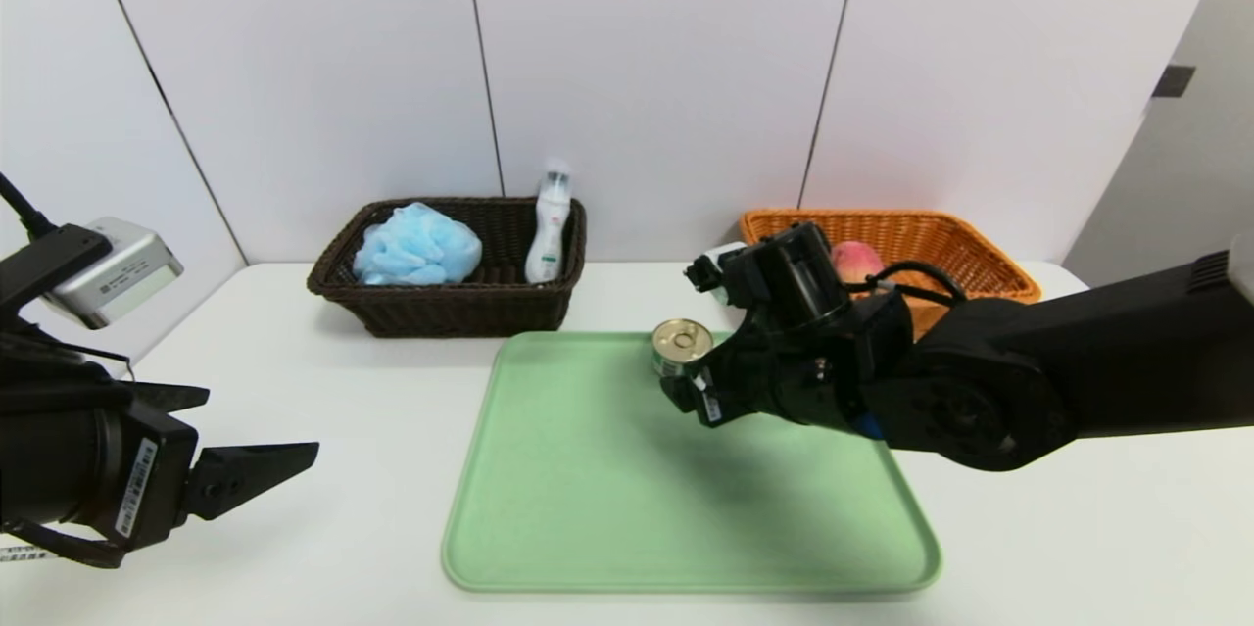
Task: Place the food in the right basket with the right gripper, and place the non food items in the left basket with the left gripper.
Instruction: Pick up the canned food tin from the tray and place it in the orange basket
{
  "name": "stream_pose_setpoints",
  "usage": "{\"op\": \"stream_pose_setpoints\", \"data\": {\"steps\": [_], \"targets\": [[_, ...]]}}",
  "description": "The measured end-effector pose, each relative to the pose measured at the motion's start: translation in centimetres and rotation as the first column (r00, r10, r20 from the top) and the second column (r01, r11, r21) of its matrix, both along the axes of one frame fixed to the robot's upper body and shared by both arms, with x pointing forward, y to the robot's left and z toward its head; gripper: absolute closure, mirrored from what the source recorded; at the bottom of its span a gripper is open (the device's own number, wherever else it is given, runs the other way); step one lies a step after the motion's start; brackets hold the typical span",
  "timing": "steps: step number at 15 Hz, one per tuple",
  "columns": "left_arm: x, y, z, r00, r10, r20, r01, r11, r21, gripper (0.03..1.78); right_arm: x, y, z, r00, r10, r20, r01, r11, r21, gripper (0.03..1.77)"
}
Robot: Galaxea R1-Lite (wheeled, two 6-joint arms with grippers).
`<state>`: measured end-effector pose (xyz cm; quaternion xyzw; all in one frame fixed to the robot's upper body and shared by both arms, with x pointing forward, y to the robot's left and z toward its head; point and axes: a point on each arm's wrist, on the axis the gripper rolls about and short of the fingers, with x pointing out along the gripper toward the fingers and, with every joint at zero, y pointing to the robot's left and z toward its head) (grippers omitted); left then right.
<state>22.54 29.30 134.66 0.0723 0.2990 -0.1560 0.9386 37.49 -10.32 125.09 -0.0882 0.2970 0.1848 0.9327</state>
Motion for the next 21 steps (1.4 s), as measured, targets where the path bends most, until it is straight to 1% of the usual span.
{"op": "stream_pose_setpoints", "data": {"steps": [3, 6, 11, 15, 21], "targets": [[0.3, -0.3, -0.2, 1.000, -0.015, -0.015, 0.015, 1.000, 0.003, 0.12, 0.8, 0.9, -1.3, 0.998, -0.025, 0.055, 0.024, 1.000, 0.019, 0.16], [0.4, -0.5, -0.4, 0.999, -0.023, -0.024, 0.023, 1.000, 0.004, 0.12, 1.4, 1.4, -2.3, 0.995, -0.056, 0.085, 0.054, 0.998, 0.019, 0.14], [0.5, -0.7, -0.5, 0.999, -0.027, -0.030, 0.027, 1.000, 0.005, 0.12, 1.7, 1.3, -3.5, 0.994, -0.071, 0.082, 0.070, 0.997, 0.010, 0.12], [0.4, -0.7, -0.6, 0.999, -0.030, -0.034, 0.030, 1.000, 0.006, 0.12, 2.0, 1.5, -4.0, 0.992, -0.077, 0.100, 0.075, 0.997, 0.023, 0.11], [0.3, -0.8, -0.5, 0.999, -0.039, -0.029, 0.040, 0.999, 0.005, 0.12, 2.4, 1.7, -4.8, 0.991, -0.082, 0.104, 0.079, 0.997, 0.026, 0.11]]}}
